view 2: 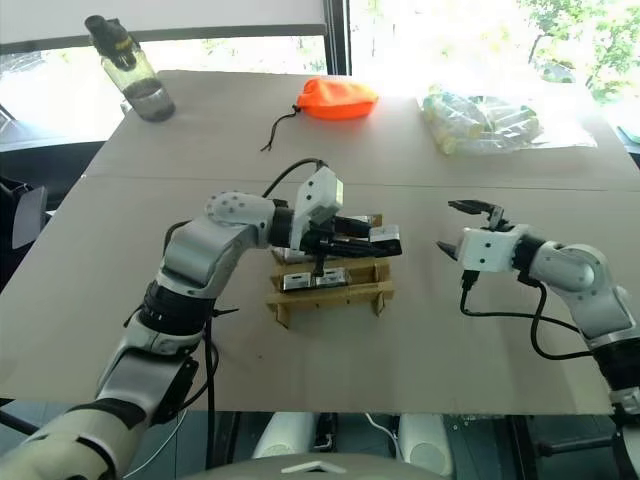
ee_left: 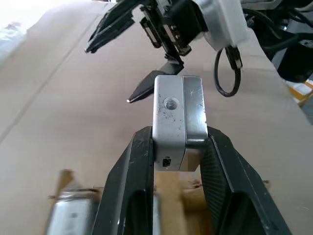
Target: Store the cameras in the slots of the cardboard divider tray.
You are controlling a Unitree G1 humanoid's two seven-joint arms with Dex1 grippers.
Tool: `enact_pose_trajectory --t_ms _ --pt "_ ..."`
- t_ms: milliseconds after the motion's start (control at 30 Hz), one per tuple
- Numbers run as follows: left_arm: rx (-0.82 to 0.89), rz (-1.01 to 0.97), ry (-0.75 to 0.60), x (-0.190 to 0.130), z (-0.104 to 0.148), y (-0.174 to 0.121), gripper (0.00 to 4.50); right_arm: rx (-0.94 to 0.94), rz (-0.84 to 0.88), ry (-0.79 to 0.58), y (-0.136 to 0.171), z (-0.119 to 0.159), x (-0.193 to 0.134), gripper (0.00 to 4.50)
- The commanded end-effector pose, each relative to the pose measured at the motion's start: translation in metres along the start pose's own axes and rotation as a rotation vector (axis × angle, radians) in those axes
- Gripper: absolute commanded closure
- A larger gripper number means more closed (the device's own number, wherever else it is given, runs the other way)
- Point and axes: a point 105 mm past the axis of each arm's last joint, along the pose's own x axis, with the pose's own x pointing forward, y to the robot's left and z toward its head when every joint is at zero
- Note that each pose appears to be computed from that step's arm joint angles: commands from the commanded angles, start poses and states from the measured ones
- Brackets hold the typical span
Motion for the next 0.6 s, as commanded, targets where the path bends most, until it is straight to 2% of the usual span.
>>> enact_pose_trajectory --t_ms 33,133,233,300,400,467,600 --pt "0.045 0.065 0.010 -0.001 0.004 -0.009 3.75 0.459 0.035 -0.043 0.017 -0.004 -0.037 0.75" --pt "0.052 0.080 0.027 -0.001 0.000 -0.011 3.75 0.723 0.155 -0.085 0.045 -0.006 -0.061 0.75" --pt "0.049 0.088 0.029 -0.004 -0.001 -0.010 3.75 0.841 0.119 -0.165 0.040 -0.006 -0.073 0.75" --pt "0.045 0.095 0.029 -0.005 -0.001 -0.010 3.75 0.870 0.105 -0.205 0.035 -0.004 -0.076 0.75" --pt "0.042 0.096 0.051 -0.007 -0.010 -0.015 3.75 0.879 0.183 -0.256 0.040 0.006 -0.080 0.75" --pt "0.044 0.090 0.070 -0.007 -0.016 -0.019 3.75 0.867 0.252 -0.357 0.042 0.020 -0.085 0.75" --pt "0.038 0.111 0.092 -0.011 -0.022 -0.019 3.75 0.860 0.274 -0.397 0.042 0.022 -0.085 0.75"
